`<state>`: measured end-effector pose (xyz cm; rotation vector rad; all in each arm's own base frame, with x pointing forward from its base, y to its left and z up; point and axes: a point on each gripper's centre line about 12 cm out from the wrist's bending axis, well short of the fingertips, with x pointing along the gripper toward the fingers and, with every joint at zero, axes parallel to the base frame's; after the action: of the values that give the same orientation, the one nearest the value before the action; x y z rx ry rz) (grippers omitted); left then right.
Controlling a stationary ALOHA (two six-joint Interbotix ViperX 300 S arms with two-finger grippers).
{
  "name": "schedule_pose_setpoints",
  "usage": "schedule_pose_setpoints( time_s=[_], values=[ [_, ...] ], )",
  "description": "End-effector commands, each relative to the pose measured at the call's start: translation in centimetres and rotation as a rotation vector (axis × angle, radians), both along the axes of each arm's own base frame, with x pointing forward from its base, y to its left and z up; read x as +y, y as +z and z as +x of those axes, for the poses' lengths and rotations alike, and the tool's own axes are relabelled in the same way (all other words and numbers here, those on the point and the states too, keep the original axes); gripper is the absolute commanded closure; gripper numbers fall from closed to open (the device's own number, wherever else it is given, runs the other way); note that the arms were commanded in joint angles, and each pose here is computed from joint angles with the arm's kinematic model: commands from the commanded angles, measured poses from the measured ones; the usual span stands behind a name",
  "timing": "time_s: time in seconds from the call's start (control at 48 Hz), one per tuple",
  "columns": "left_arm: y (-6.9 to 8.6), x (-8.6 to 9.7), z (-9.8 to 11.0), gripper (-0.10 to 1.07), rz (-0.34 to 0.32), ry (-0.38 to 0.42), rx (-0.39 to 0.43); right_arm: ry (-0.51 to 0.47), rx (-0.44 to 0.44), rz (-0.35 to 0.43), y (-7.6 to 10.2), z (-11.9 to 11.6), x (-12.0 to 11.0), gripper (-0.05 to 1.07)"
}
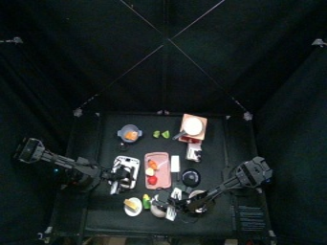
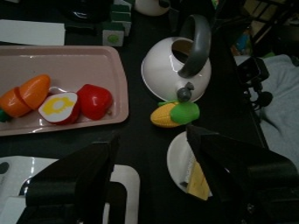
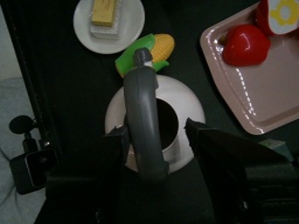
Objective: Grab kettle
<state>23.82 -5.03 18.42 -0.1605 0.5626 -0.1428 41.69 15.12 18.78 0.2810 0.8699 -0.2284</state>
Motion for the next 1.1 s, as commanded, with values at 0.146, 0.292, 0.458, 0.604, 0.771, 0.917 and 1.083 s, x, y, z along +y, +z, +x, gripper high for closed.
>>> schedule_pose_setpoints(
  time_s=[0.146, 0.292, 0.458, 0.604, 0.771, 0.917, 1.083],
  values=[
    [0.6, 0.0, 0.3, 0.02, -0.007, 0.004, -0.025, -0.015, -0.027, -0.007, 1.6, 0.3, -0.4, 0.18],
    [0.6, 0.0, 0.3, 0.02, -0.008, 0.004, -0.023, -0.021, -0.026, -0.009, 1.7, 0.4, -0.5, 0.22],
    [0.5, 0.0, 0.3, 0.02, -0.007, 0.004, -0.02, -0.026, -0.024, -0.002, 1.7, 0.3, -0.6, 0.33],
    [0.4, 0.0, 0.2, 0.02, -0.006, 0.004, -0.019, -0.036, -0.027, 0.01, 2.2, 0.3, -0.7, 0.4],
    [0.4, 0.0, 0.2, 0.02, -0.006, 0.004, -0.017, -0.06, -0.036, -0.007, 3.8, -0.3, -1.2, 0.42],
    [0.4, 0.0, 0.2, 0.02, -0.006, 0.004, -0.017, -0.056, -0.046, -0.008, 4.4, -0.4, -1.0, 0.42],
    [0.3, 0.0, 0.1, 0.02, -0.006, 0.004, -0.014, -0.056, -0.048, -0.009, 4.5, -0.4, -1.0, 0.42]
  ],
)
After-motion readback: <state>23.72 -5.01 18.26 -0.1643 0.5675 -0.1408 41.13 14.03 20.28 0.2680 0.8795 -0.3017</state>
